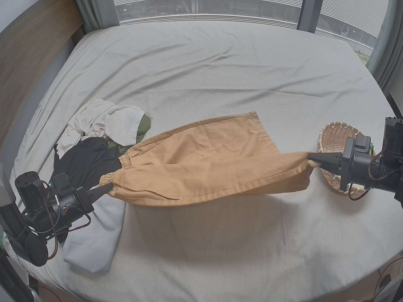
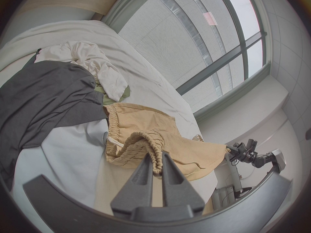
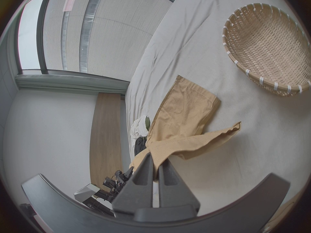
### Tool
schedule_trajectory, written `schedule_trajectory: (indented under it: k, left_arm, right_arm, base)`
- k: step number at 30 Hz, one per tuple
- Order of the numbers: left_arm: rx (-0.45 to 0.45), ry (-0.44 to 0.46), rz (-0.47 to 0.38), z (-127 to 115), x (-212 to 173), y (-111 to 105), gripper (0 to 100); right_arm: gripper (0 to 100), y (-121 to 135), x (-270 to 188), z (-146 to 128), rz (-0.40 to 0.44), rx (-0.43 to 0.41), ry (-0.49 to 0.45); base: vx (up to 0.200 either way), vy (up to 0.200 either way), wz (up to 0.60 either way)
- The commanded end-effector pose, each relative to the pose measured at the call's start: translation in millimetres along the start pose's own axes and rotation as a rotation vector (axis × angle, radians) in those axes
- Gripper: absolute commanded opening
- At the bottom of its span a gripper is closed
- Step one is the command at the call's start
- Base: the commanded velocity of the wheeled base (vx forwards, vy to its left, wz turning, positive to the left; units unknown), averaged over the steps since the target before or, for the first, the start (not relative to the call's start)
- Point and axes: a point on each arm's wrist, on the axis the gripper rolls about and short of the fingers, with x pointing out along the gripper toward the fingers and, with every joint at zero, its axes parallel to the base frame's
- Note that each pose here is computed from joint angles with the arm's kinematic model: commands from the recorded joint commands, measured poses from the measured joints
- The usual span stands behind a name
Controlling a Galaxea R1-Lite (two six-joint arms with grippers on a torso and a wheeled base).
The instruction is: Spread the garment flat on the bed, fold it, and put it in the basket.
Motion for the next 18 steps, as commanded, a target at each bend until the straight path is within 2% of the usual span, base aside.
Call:
schedule_trajectory:
  k: [1, 6, 18]
  left_arm:
    - [-0.013, -0.045, 0.009, 6.8, 7.1, -2.4, 0]
    - [-0.052, -0.124, 0.02, 17.3, 18.4, -9.2, 0]
    - [-0.054, -0.123, 0.017, 17.4, 22.5, -8.9, 0]
  right_arm:
    - [0, -2.5, 6.3, 11.4, -0.006, 0.002, -0.022]
    - [0, -0.2, 18.2, 23.9, 0.007, -0.008, -0.034]
    - [0, -3.2, 61.8, 56.3, 0.028, -0.028, -0.049]
  base:
    - [0.0, 0.0, 0.0]
    - [0.0, 0.0, 0.0]
    - [0.0, 0.0, 0.0]
